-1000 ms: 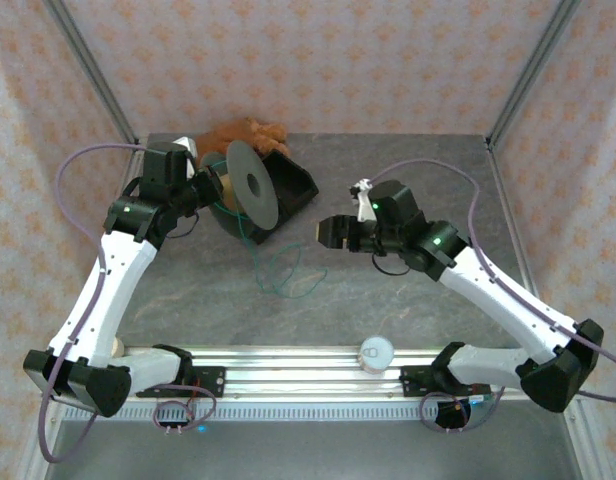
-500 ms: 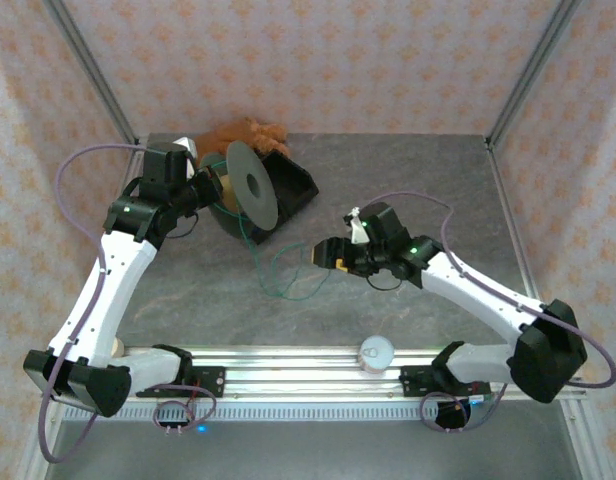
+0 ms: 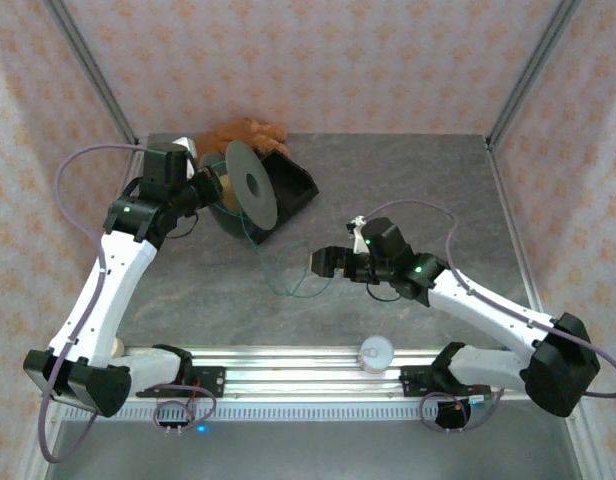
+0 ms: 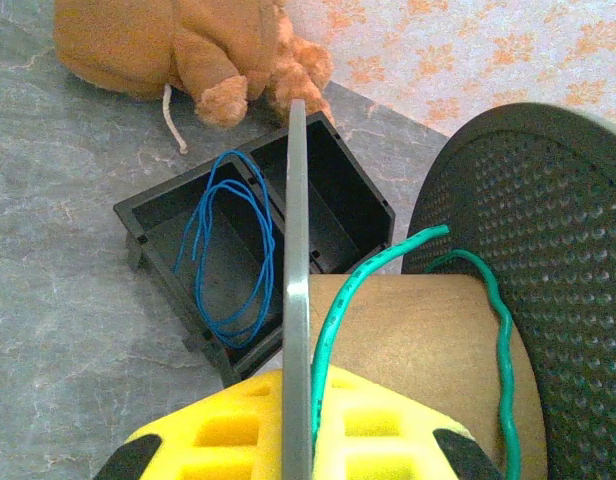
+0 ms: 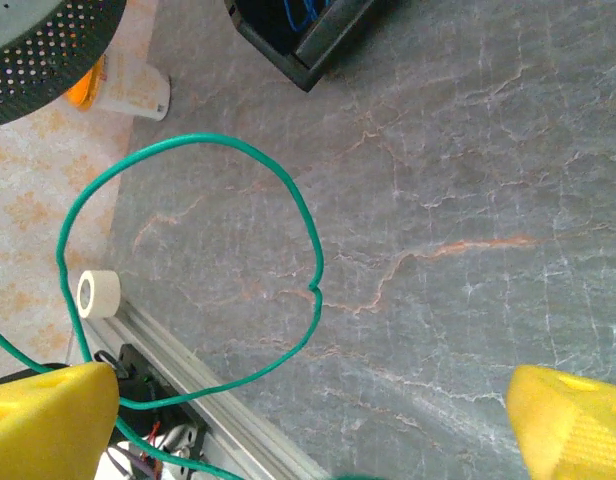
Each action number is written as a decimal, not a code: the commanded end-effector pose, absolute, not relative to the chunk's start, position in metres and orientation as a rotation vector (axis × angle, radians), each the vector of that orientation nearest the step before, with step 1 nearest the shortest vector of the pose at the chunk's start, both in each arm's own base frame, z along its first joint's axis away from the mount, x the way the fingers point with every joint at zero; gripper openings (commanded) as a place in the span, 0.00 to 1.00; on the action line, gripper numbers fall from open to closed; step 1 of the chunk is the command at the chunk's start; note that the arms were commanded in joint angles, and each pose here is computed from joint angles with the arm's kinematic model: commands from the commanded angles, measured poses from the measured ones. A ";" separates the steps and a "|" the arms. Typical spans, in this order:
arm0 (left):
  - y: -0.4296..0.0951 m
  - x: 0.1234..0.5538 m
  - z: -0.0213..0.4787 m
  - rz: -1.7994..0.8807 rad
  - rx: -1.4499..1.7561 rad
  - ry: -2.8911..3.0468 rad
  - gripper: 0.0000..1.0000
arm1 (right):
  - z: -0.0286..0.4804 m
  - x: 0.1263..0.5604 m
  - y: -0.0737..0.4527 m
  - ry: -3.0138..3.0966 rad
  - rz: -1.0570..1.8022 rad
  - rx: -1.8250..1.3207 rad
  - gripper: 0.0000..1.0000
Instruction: Wrap the cables
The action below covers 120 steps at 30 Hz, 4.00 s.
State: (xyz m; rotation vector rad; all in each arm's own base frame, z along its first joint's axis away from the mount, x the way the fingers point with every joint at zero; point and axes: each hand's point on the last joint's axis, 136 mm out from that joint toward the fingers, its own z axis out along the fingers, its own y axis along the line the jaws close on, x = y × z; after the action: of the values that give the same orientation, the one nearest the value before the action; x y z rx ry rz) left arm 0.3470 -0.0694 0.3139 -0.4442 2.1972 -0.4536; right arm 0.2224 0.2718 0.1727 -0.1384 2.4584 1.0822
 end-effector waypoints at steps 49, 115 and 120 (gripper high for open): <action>-0.113 0.323 0.335 -0.728 -0.193 2.177 0.00 | 0.155 0.334 0.157 2.501 0.503 0.347 0.00; -0.152 0.361 0.238 -0.342 -0.334 2.398 0.00 | 0.533 0.326 0.207 1.756 1.520 0.016 0.00; -0.136 0.369 0.250 -0.329 -0.418 2.347 0.00 | 0.534 0.306 0.210 1.747 1.561 -0.035 0.00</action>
State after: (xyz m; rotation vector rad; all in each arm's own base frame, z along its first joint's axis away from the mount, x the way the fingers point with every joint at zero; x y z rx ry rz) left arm 0.3549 -0.1485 0.2129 -0.3078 2.4876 -0.3041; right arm 0.3385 0.2059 0.4990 0.0934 1.8551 1.4822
